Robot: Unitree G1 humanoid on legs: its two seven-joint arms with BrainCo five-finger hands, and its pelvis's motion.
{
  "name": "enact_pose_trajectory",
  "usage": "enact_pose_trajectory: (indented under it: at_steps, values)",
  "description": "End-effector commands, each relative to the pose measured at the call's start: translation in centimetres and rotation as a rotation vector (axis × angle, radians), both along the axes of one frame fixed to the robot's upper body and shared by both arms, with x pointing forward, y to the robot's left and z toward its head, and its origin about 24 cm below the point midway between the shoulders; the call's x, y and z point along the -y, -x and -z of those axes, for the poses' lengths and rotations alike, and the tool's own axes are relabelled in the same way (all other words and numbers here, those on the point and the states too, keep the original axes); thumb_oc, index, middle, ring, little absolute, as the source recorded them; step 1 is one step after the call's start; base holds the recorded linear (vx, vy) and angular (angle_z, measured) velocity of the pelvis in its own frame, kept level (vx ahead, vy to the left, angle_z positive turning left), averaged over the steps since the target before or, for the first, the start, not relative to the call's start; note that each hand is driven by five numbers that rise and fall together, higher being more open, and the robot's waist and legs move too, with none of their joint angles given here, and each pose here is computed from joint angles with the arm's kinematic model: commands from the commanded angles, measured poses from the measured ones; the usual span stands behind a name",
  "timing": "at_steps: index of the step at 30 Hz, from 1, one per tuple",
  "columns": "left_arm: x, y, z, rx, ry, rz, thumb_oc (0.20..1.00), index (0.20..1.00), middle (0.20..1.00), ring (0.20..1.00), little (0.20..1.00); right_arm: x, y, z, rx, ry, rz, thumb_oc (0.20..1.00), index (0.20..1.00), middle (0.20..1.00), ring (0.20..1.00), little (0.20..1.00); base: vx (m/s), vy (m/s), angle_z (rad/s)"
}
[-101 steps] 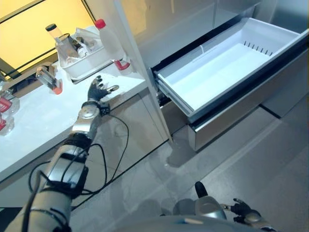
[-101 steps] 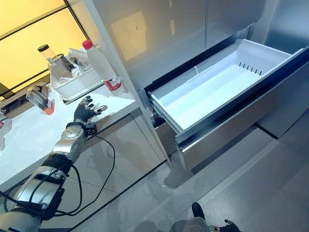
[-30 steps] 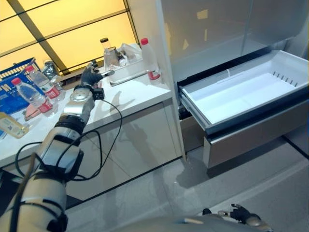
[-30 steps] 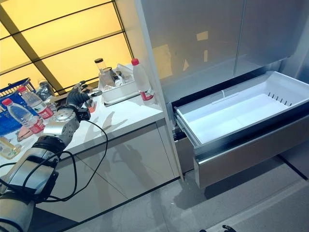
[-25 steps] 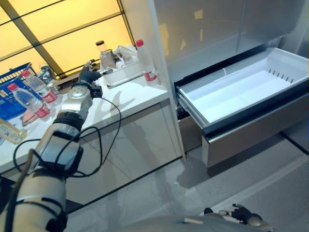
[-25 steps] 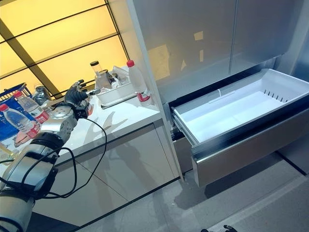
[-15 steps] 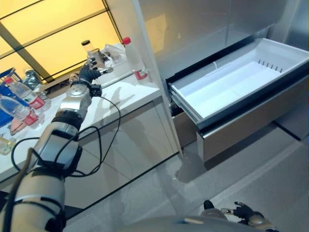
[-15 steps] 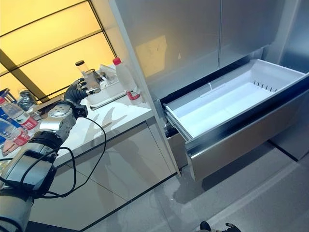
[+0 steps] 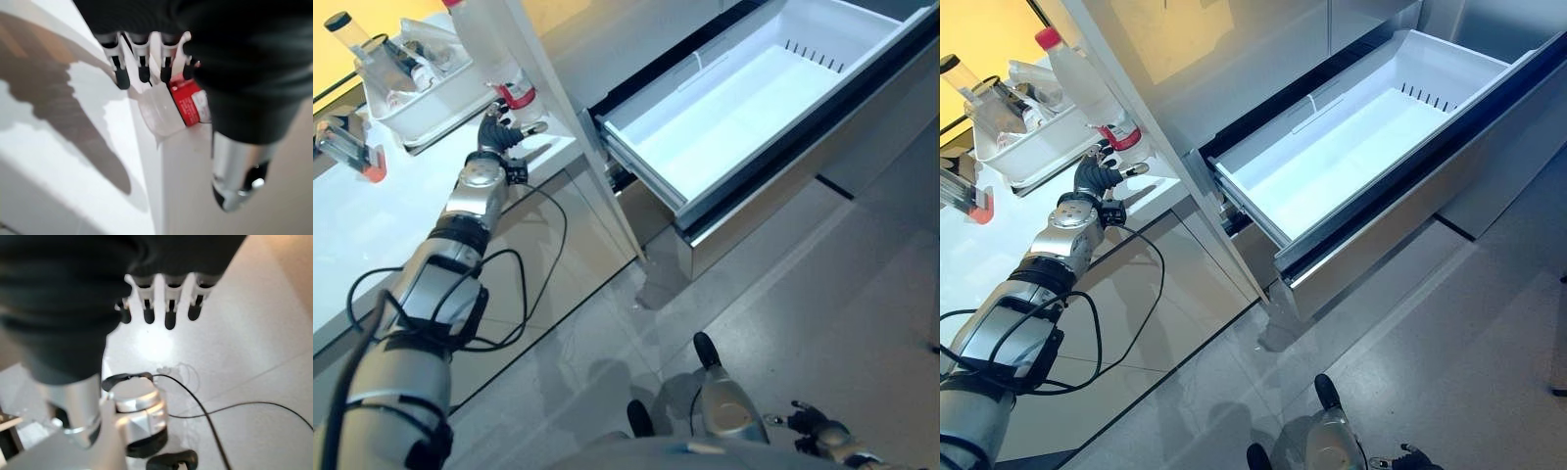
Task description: Take the drinks into the refrigerator
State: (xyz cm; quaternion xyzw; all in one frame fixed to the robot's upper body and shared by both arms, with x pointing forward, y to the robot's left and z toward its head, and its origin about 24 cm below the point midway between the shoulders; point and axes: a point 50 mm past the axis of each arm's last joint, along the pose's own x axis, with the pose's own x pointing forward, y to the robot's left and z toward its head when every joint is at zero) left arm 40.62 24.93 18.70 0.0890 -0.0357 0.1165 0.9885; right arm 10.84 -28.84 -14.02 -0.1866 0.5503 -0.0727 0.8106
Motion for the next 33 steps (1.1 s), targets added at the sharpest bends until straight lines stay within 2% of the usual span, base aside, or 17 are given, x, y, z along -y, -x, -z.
enact_pose_trajectory:
  at_steps: [1, 16, 33]
  values:
    - [1.1, -0.9, -3.6, 0.083, 0.011, 0.040, 1.000, 1.000, 1.000, 1.000, 1.000, -0.8, -2.0, -0.4, 0.075, -0.006, -0.024, 1.000, 1.000, 1.000, 1.000, 1.000, -0.01, 0.027, -0.03]
    - [-0.8, -0.6, -4.9, 0.111, 0.068, -0.051, 1.000, 1.000, 1.000, 1.000, 1.000, -0.4, -1.3, -0.3, 0.079, 0.000, 0.020, 1.000, 1.000, 1.000, 1.000, 1.000, 0.00, 0.016, -0.05]
    - [-2.5, -0.2, -6.8, 0.153, 0.088, -0.117, 1.000, 1.000, 1.000, 1.000, 1.000, -1.3, -2.8, -0.6, 0.135, -0.026, 0.000, 1.000, 1.000, 1.000, 1.000, 1.000, 0.00, 0.000, 0.00]
